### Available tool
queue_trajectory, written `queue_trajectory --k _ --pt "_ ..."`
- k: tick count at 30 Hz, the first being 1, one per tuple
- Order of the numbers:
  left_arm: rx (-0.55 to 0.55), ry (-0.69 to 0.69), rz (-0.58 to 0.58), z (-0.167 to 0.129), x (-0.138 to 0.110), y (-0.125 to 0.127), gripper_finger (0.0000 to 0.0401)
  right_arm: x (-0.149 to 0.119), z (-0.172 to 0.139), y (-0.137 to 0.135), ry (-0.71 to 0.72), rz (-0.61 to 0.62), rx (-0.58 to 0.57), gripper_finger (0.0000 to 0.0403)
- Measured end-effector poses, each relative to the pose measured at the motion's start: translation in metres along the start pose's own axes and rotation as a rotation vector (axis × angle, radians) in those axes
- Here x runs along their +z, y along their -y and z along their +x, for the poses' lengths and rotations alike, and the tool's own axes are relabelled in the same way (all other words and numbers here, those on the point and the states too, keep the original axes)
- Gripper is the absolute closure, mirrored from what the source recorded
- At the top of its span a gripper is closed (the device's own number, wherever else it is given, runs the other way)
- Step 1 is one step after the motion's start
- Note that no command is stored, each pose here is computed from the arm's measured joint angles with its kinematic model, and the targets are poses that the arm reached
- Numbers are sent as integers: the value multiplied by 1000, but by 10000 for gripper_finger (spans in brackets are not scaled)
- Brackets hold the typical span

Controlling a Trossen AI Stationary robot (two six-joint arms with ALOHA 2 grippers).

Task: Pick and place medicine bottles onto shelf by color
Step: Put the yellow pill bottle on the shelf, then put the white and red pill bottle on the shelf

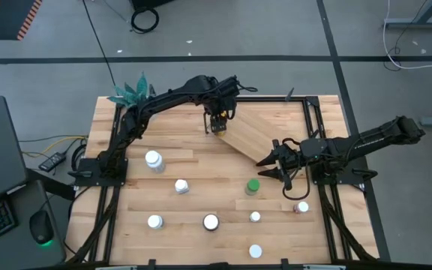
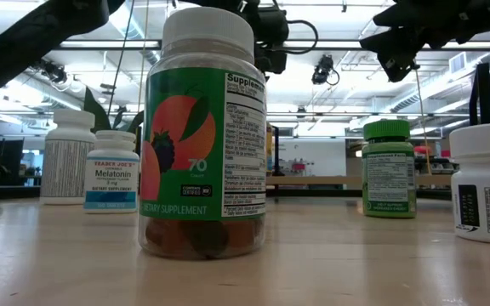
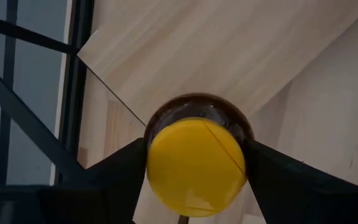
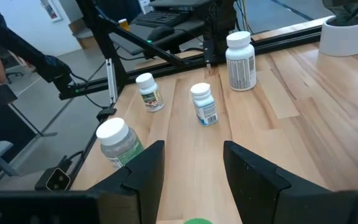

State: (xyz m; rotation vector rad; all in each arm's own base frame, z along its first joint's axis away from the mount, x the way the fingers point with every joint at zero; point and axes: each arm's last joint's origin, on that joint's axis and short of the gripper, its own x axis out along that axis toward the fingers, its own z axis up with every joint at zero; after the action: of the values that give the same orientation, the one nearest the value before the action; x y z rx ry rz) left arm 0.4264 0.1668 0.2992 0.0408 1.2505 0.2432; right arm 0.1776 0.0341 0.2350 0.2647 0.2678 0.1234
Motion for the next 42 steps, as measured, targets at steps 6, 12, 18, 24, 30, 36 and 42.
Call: queue_trajectory --k 6,12,18,24,30,36,42 --pt "0 1 1 -1 0 0 113 0 0 0 0 0 0 231" --pt "18 44 5 -17 2 2 113 0 0 0 -3 -1 -3 231" --pt "59 95 17 -47 -1 8 113 -1 0 1 -6 -1 -8 231" --pt "60 158 -24 -83 -7 21 113 -1 0 1 0 1 -31 231" --pt "32 180 -48 -113 -16 43 113 -1 0 1 1 20 -31 231" --pt "-12 46 -62 -123 -32 71 113 0 0 1 8 20 -29 231" --pt "-41 3 -40 -124 -36 103 113 -1 0 0 4 66 -25 231"
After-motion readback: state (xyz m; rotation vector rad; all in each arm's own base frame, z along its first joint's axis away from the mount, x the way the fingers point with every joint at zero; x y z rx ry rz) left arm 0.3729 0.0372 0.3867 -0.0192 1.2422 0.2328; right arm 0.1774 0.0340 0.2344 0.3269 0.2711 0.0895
